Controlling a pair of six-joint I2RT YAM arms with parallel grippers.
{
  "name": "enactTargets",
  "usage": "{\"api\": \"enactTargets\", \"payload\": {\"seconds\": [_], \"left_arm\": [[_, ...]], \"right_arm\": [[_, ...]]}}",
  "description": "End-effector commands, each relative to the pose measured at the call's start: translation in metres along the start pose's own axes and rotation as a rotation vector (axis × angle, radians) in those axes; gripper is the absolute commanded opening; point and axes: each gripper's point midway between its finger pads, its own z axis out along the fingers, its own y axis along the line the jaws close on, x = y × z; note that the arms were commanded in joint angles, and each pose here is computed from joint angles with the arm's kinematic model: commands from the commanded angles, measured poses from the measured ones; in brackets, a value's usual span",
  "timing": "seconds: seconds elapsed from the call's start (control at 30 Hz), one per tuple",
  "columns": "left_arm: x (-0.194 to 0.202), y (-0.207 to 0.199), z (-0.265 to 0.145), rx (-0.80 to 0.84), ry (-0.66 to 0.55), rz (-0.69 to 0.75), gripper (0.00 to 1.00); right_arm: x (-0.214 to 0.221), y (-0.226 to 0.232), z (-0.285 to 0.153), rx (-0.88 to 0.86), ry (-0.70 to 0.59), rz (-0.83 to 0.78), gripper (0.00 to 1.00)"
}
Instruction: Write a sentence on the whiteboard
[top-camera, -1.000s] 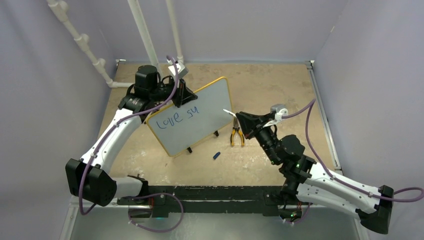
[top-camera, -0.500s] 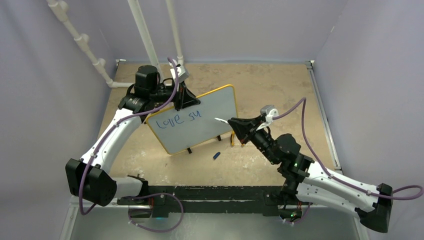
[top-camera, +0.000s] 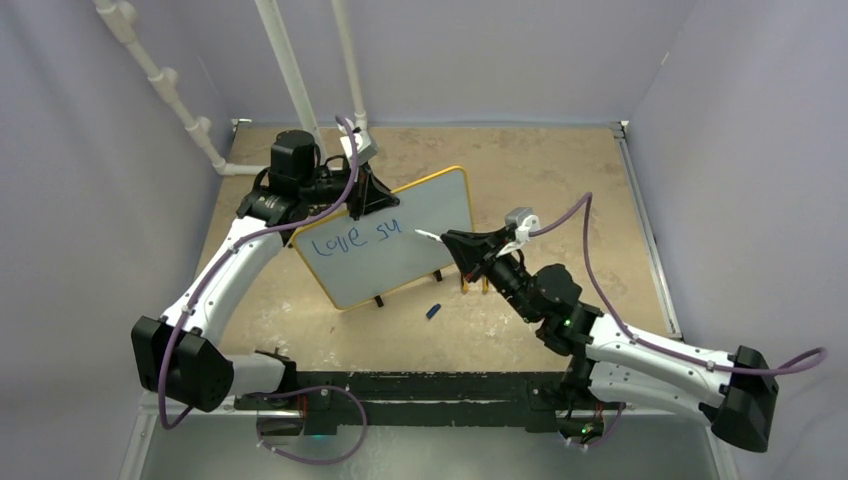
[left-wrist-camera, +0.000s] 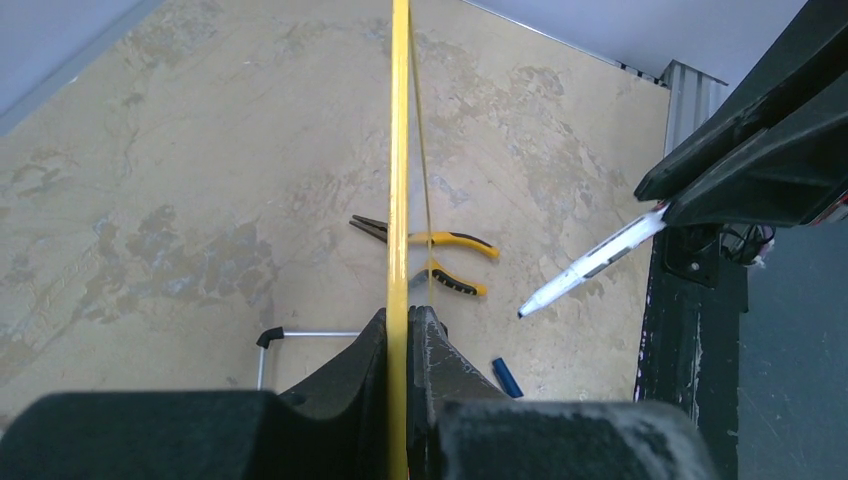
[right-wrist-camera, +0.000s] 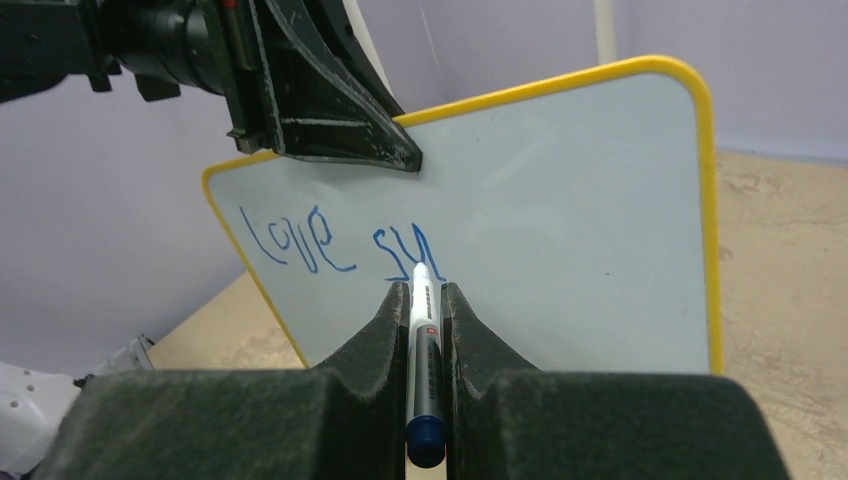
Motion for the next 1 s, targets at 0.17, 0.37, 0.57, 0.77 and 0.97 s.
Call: {"api": "enactTargets", "payload": {"seconds": [0.17,0.37,0.57,0.77,0.97], "left_arm": [[0.051,0.002,0.007,0.025,0.115,-0.114,0.00],[0.050,0.001,0.007,0.033,0.110,-0.113,0.00],[0.050,0.001,0.006,0.035,0.108,-0.113,0.00],[0.049,0.001,0.005,0.036,0.105,-0.112,0.00],[0.048,0.000,0.005,0.039,0.102,-0.110,0.00]], "right_arm": [[0.004,0.001,0.014,-0.016,-0.059,-0.039,0.00],[0.003,0.003,0.026,-0.016,-0.083,-0.059,0.00],[-0.006,0.013,0.039,-0.045,-0.125,-0.064,0.00],[-0.009,0.014,0.048,-0.038,-0.147,-0.073,0.00],[-0.007,0.016,0.057,-0.043,-0.143,-0.084,0.00]]}}
